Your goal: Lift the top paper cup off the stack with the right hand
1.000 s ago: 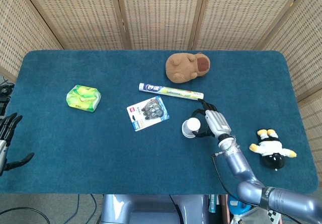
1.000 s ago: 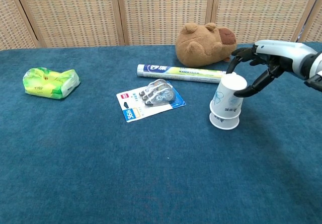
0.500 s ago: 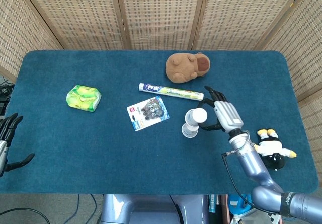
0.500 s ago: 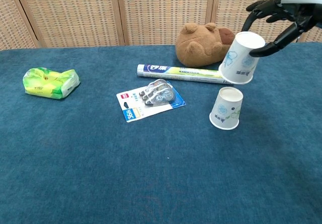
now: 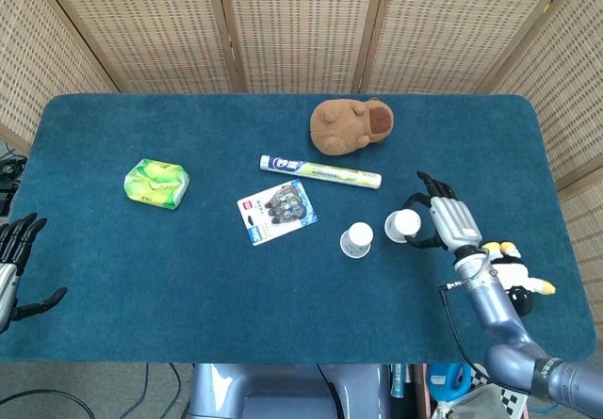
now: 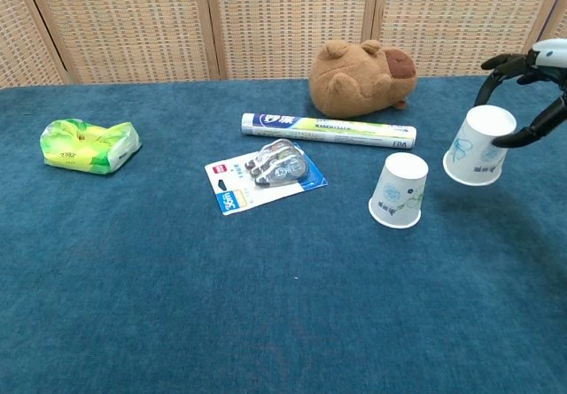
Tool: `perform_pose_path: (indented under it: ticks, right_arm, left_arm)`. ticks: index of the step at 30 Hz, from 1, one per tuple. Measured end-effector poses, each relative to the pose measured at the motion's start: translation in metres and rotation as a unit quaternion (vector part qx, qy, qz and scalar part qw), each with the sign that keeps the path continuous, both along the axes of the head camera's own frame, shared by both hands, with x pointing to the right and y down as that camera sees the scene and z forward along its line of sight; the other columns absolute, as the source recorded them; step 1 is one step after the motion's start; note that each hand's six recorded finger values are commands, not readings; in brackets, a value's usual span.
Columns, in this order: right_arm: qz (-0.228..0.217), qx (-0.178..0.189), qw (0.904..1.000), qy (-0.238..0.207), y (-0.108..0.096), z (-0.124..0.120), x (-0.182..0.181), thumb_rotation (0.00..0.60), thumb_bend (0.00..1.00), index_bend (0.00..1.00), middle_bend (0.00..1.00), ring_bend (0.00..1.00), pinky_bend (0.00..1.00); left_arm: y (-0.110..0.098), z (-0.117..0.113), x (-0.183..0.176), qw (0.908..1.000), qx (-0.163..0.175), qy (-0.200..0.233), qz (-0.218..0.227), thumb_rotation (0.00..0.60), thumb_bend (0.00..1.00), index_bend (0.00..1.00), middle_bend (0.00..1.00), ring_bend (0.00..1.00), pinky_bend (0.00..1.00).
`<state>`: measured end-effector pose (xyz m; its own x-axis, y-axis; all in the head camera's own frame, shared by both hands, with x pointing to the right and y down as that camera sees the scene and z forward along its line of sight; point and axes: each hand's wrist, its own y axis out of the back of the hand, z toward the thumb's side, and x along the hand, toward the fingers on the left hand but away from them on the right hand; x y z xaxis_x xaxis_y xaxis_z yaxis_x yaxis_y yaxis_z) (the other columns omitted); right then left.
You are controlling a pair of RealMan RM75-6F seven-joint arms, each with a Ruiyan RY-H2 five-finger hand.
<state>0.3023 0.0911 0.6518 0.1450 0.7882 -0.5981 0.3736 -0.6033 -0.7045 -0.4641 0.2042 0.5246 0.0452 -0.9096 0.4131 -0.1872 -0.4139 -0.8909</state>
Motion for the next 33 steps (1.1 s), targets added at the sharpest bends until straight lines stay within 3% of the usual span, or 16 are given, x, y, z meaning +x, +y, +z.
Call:
perform_pose_path:
  ticks: [5,8,11,16,21,24,26,33]
  right_arm:
    - [0.006,-0.020,0.9998,0.003,0.007,0.021,0.010,0.600,0.39,0.47,0.00,0.00,0.00]
    - [0.002,-0.029,0.9996,0.005,0.012,0.026,0.013,0.600,0.30,0.41,0.00,0.00,0.00]
    - [-0.001,-0.028,0.9996,0.004,0.013,0.025,0.013,0.600,0.21,0.32,0.00,0.00,0.00]
    - [-0.001,-0.015,0.9999,-0.006,0.012,0.015,0.014,0.600,0.20,0.29,0.00,0.00,0.00]
    - [-0.014,0.011,0.9998,-0.011,0.015,-0.006,0.017,0.600,0.17,0.25,0.00,0.00,0.00]
    - [-0.034,0.033,0.9989,-0.002,0.023,-0.020,0.022,0.600,0.07,0.15,0.00,0.00,0.00]
    - [-0.054,0.050,0.9973,0.011,0.033,-0.029,0.028,0.600,0.01,0.09,0.00,0.00,0.00]
    - [-0.101,0.119,0.9851,0.071,0.075,-0.063,0.053,0.600,0.00,0.06,0.00,0.00,0.00]
  left_arm:
    - [-0.001,0.001,0.000,1.0000,-0.001,-0.001,-0.001,0.600,0.21,0.00,0.00,0.00,0.00]
    - [-0.001,0.001,0.000,1.0000,-0.001,-0.002,-0.001,0.600,0.21,0.00,0.00,0.00,0.00]
    - [-0.001,0.001,0.000,1.0000,-0.002,-0.002,-0.001,0.600,0.21,0.00,0.00,0.00,0.00]
    - [-0.001,0.001,0.001,1.0000,-0.001,0.000,-0.001,0.600,0.21,0.00,0.00,0.00,0.00]
    - [-0.001,-0.001,-0.001,1.0000,0.001,0.002,-0.002,0.600,0.21,0.00,0.00,0.00,0.00]
    - [-0.001,-0.002,-0.001,1.0000,0.004,0.004,-0.002,0.600,0.21,0.00,0.00,0.00,0.00]
    - [-0.001,-0.003,-0.001,1.0000,0.005,0.004,-0.002,0.600,0.21,0.00,0.00,0.00,0.00]
    - [0.001,-0.005,-0.001,0.9999,0.007,0.007,0.002,0.600,0.21,0.00,0.00,0.00,0.00]
